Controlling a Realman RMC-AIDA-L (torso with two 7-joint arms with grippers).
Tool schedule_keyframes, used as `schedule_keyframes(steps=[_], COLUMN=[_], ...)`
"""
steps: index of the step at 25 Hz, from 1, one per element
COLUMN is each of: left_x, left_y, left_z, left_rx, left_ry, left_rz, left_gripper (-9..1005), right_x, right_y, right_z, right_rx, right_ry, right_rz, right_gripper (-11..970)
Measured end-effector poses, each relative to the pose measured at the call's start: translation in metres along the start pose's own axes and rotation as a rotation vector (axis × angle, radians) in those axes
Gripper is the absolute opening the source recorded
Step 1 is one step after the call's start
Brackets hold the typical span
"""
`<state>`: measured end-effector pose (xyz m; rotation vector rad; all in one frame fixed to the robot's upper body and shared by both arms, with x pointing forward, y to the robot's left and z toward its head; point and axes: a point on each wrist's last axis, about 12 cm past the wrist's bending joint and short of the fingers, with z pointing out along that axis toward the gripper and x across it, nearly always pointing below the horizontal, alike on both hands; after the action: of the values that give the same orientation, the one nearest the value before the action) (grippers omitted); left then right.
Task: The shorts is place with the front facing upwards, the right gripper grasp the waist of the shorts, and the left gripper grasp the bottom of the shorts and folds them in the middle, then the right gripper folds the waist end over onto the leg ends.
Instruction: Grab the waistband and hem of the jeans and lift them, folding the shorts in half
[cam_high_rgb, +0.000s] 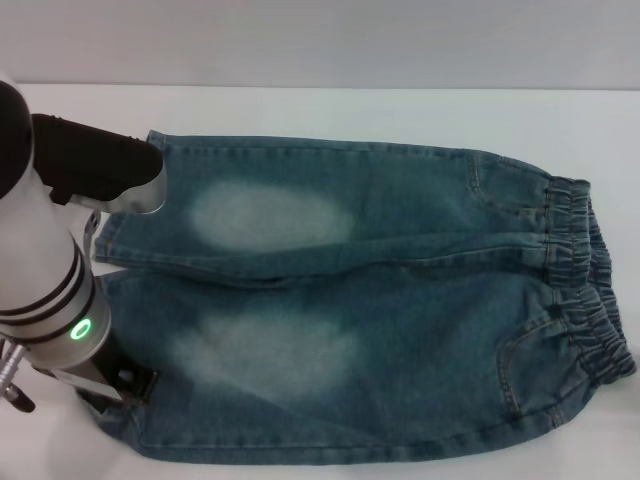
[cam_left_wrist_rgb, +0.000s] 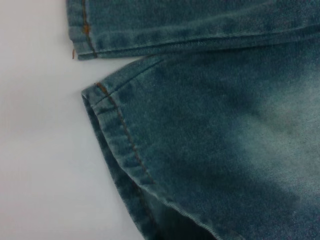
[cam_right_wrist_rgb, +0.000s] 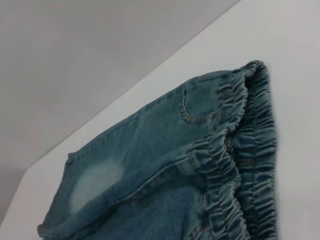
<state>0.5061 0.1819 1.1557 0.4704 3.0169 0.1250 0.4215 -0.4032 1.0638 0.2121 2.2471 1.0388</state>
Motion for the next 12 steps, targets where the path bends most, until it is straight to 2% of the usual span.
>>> schedule_keyframes(steps=[6, 12], left_x=[-0.0011, -0.0016], left_y=[-0.0012, -0.0017], left_z=[-0.0008, -0.0011], left_rx=[-0.002, -0.003], left_ry=[-0.001, -0.003], left_rz=[-0.001, 0.0], left_gripper=[59, 62], right_x=[-0.0007, -0.0046], right_y=[-0.0009, 0.0017], right_z=[-0.0011, -0.0072], right_rx=[0.007, -0.033], right_ry=[-0.005, -0.061], right_rz=[-0.003, 0.003], right_gripper=[557, 556])
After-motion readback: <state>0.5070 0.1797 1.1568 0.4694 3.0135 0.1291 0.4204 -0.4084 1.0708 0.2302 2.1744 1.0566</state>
